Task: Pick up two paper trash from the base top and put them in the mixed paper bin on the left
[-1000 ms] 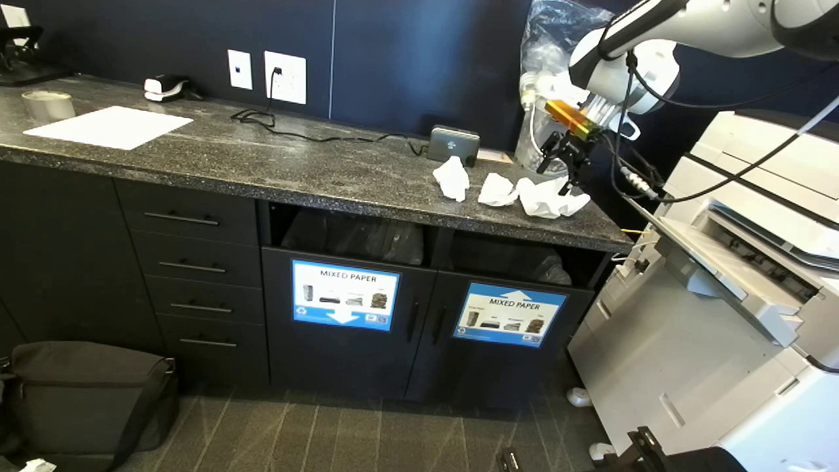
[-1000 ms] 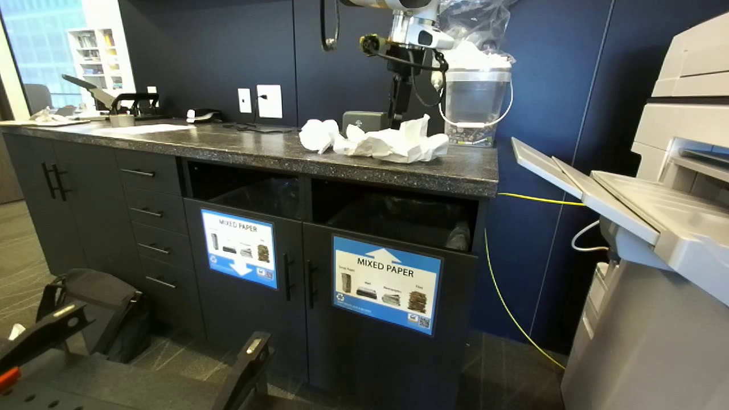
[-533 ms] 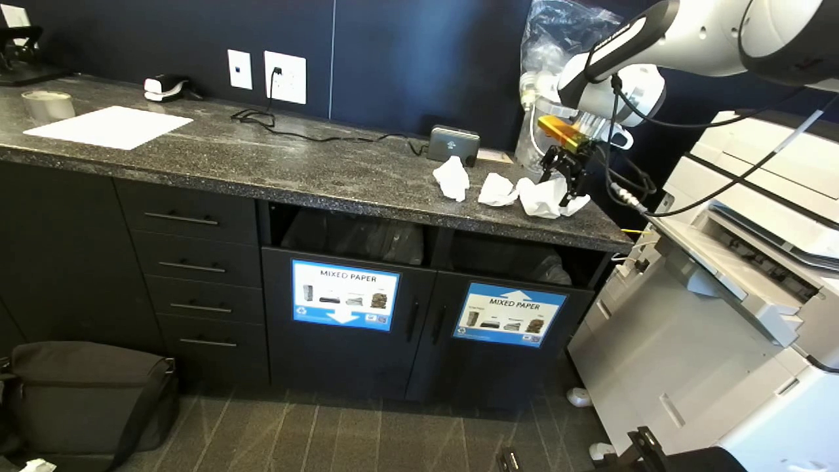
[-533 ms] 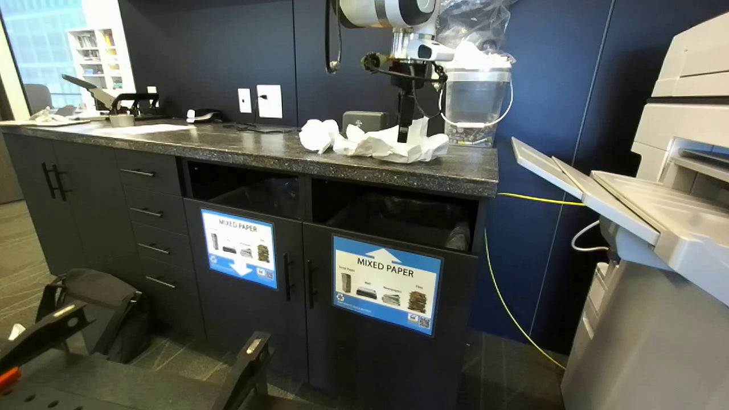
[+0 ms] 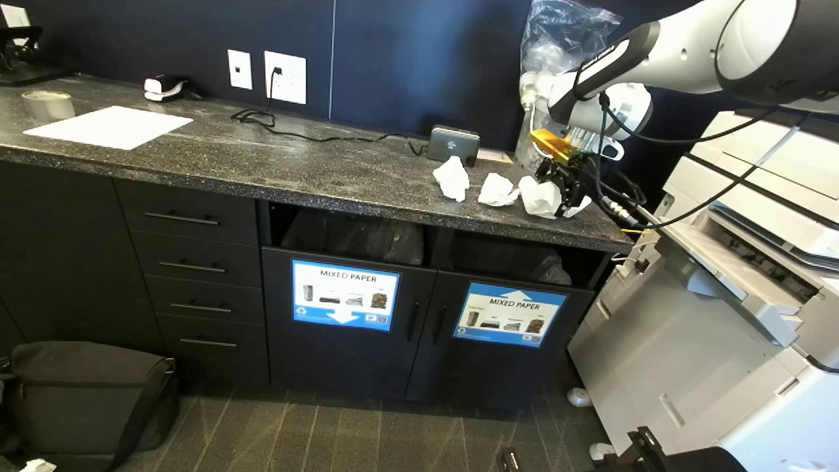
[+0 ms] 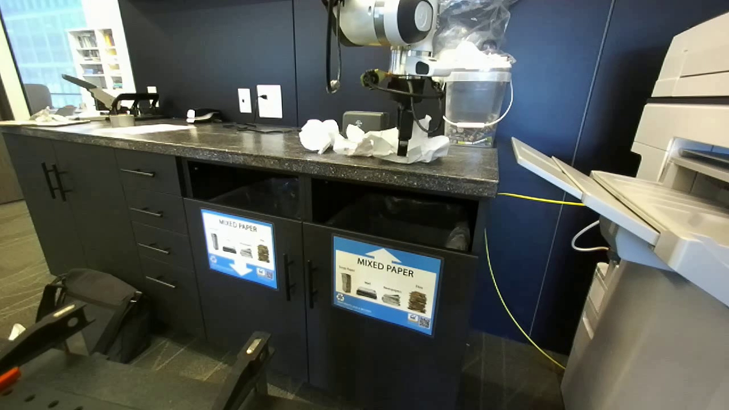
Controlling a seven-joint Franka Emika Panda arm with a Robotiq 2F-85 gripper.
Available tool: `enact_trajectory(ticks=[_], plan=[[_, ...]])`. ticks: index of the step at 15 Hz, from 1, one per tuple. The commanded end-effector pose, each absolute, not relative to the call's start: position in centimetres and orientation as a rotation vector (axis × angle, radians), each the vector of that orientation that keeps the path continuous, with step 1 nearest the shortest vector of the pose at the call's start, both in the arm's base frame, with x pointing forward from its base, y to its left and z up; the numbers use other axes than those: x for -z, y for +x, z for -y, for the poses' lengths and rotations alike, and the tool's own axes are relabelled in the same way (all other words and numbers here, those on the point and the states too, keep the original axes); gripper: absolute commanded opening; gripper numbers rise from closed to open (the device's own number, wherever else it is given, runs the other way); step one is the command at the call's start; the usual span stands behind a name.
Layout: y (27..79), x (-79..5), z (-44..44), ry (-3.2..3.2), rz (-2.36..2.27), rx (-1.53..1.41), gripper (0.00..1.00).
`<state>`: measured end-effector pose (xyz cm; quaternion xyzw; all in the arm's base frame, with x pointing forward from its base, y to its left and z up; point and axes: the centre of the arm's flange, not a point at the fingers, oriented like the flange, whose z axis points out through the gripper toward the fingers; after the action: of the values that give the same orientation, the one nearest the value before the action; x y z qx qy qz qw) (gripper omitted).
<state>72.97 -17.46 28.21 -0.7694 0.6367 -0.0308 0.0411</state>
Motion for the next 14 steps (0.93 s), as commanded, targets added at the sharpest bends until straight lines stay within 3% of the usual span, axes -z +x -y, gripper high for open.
enact_trajectory(ticks=[1, 9, 10, 12, 14], plan=[[74.3, -27.7, 17.7, -2.363, -1.962, 0.162, 1.0], [74.1, -27.6, 19.0, -2.374, -1.986, 0.188, 0.97], [74.0, -27.6, 19.1, -2.385, -1.982, 0.184, 0.75], [73.9, -27.6, 19.3, -2.4, -1.98, 0.185, 0.71], [73.8, -27.6, 19.4, -2.411, -1.98, 0.187, 0.54]])
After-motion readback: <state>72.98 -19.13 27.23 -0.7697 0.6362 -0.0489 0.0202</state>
